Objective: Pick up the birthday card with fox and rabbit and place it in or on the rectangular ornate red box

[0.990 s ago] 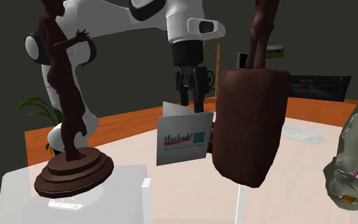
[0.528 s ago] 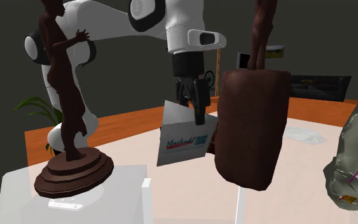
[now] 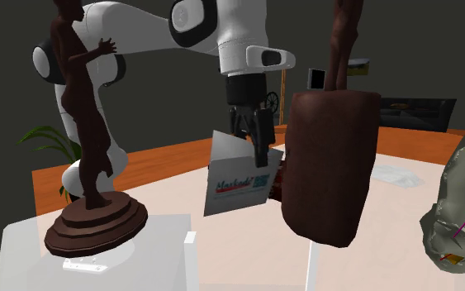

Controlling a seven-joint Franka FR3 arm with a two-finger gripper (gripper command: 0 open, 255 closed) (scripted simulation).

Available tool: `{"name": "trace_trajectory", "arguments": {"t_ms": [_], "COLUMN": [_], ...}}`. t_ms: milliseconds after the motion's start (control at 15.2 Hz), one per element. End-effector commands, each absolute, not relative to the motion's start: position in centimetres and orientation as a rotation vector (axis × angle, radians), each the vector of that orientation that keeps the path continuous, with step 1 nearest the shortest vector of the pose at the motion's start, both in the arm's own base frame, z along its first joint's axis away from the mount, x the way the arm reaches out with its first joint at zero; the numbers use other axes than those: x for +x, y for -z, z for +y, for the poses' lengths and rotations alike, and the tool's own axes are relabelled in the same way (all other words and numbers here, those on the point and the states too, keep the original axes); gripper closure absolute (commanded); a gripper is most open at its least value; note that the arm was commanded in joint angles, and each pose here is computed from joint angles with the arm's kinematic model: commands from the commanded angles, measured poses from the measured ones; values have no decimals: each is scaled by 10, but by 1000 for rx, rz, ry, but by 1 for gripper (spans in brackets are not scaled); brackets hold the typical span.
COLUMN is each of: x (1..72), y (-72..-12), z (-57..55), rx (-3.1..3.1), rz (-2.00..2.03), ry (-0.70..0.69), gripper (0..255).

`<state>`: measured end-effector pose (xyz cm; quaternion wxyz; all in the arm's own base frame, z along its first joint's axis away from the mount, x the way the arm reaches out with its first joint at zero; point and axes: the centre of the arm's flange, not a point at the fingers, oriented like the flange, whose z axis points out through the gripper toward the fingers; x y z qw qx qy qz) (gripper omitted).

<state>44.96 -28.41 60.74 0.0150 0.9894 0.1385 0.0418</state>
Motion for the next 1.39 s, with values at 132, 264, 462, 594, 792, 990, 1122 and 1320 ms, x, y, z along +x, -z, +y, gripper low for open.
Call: {"name": "trace_trajectory", "arguments": {"t_ms": [132,264,462,594,792,990,1122,1320], "x": [454,454,454,455,455,455,455,455], "y": [-602,-602,-603,-603,-619,-635,-645,-661], "z": [-279,-278,-278,-278,-278,-278,-278,-278], "rx": [3084,3084,3084,3084,3084,3084,3084,3084], "rz": [450,450,450,450,450,450,450,450], "ry": [-117,-117,-116,-117,-117,-117,-117,-117], "gripper": [255,255,255,255,255,255,255,255]}}
